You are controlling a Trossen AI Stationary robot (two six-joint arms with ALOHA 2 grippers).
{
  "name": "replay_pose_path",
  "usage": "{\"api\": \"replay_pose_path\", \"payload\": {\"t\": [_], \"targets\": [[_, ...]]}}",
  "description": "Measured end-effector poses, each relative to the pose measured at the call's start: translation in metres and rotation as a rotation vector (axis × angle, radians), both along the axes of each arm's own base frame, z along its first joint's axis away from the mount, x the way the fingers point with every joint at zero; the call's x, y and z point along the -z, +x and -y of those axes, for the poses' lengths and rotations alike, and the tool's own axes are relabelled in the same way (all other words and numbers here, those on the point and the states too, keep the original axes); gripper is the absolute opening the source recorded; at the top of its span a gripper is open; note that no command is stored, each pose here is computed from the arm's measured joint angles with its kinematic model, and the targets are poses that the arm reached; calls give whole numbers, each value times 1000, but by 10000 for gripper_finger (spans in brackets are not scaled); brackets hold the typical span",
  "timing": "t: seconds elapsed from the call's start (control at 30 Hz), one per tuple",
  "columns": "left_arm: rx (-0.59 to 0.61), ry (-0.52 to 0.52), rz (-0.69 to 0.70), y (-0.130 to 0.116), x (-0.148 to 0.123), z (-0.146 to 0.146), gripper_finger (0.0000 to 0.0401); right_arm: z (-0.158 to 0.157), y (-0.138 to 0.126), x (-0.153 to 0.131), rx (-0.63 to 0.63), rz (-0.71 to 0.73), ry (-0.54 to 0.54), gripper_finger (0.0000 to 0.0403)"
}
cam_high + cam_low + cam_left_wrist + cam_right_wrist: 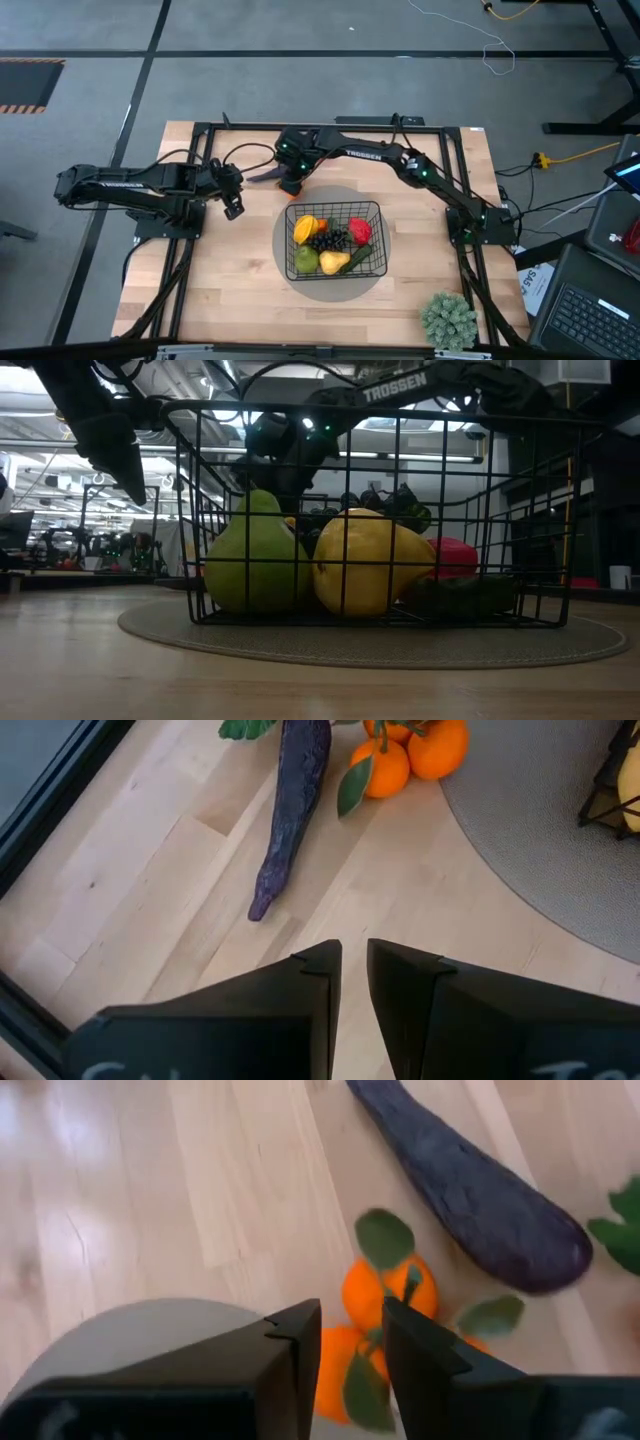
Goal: Build produce basket
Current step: Put the orange tangerine into the black wire basket
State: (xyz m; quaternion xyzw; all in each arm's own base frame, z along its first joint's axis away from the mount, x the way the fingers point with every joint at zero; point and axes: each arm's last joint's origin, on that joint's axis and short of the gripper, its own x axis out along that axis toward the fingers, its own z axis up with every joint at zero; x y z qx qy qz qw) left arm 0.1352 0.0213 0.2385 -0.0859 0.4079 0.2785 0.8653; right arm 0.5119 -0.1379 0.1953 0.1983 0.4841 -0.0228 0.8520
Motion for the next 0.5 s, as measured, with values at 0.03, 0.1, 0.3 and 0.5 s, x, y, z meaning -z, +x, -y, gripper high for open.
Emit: {"api": "replay_pose_path", "payload": {"t": [0.03, 0.1, 0.3, 0.5], "targets": [[0, 0, 0, 0, 0, 0, 41, 0, 1, 1, 0, 5, -1, 98], [0, 0, 0, 0, 0, 0, 41, 0, 4, 3, -3, 24, -7, 98], [0, 0, -2, 0, 0, 0, 41, 1, 5, 13, 28, -19, -80, 98], [0, 0, -1, 0, 0, 0, 41, 0, 6, 16, 28, -24, -86, 98]]}}
